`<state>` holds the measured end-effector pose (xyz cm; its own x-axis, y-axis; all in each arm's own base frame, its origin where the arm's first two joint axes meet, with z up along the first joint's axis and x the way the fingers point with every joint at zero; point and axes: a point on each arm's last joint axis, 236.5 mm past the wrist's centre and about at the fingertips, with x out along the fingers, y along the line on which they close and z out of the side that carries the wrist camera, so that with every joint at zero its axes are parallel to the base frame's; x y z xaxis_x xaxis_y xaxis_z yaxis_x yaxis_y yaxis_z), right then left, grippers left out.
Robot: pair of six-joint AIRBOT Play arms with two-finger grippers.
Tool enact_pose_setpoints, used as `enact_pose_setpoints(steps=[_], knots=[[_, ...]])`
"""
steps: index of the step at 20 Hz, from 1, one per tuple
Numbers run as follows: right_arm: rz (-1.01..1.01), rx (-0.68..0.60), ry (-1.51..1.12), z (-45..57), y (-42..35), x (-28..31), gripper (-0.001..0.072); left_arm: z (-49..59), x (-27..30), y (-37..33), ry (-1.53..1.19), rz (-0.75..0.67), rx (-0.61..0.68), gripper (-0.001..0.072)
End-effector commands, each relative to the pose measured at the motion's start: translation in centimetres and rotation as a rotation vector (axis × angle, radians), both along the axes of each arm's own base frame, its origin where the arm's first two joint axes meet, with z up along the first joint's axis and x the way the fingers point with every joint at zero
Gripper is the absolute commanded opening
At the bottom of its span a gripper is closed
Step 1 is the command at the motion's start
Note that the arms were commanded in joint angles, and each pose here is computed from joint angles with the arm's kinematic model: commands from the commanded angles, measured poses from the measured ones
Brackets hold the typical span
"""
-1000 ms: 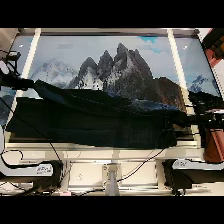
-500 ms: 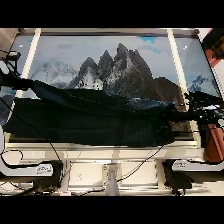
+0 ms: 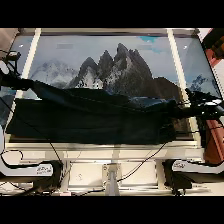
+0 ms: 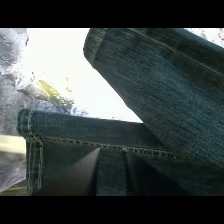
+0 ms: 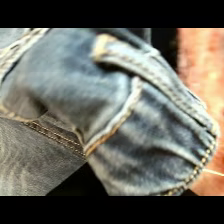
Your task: Fold the clothes and pants, and hang the long-sleeved shirts on hangers.
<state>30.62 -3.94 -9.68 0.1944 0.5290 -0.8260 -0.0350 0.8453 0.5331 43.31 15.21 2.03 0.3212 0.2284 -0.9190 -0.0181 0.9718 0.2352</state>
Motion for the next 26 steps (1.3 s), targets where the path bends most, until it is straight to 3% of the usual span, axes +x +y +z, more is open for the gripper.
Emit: enact_pose_setpoints(steps=[1,3,10,12,13,19,20,21,22,26], knots=[[-0.05,-0.085,0.026,1.6,-2.4,-0.6,0.0052,-0.3,0.2,-0.9,-0.007,0.004,-0.046,0.0317],[-0.107,-0.083,0.046,2.6,-3.8,-1.7,0.0052,-0.7,0.5,-1.3,-0.009,0.005,-0.068,0.0383],[-0.231,-0.05,0.025,4.9,-6.4,-3.2,0.0053,-4.2,2.9,-6.0,-0.034,-0.021,-0.302,0.0386],[-0.232,-0.052,0.022,4.9,-6.3,-3.1,0.0053,-5.5,3.9,-7.6,-0.049,0.005,-0.399,0.061],[-0.234,-0.054,0.02,4.9,-6.4,-3.0,0.0053,-6.3,4.0,-8.0,-0.04,0.013,-0.42,0.0653],[-0.235,-0.057,0.018,4.9,-6.5,-3.0,0.0053,-9.5,3.9,-7.9,0.011,0.047,-0.44,0.0633],[-0.235,-0.057,0.019,4.9,-6.5,-3.0,0.0053,-9.5,3.8,-7.4,0.012,0.035,-0.425,0.0605],[-0.235,-0.057,0.018,4.9,-6.5,-3.0,0.0053,-9.4,3.6,-6.7,0.011,0.042,-0.426,0.0503],[-0.235,-0.057,0.019,4.9,-6.5,-3.0,0.0053,-9.2,3.4,-5.9,0.004,0.067,-0.44,0.0478],[-0.237,-0.06,0.016,4.8,-6.6,-2.9,0.0053,-8.2,2.7,-3.6,-0.045,0.195,-0.612,0.0473]])
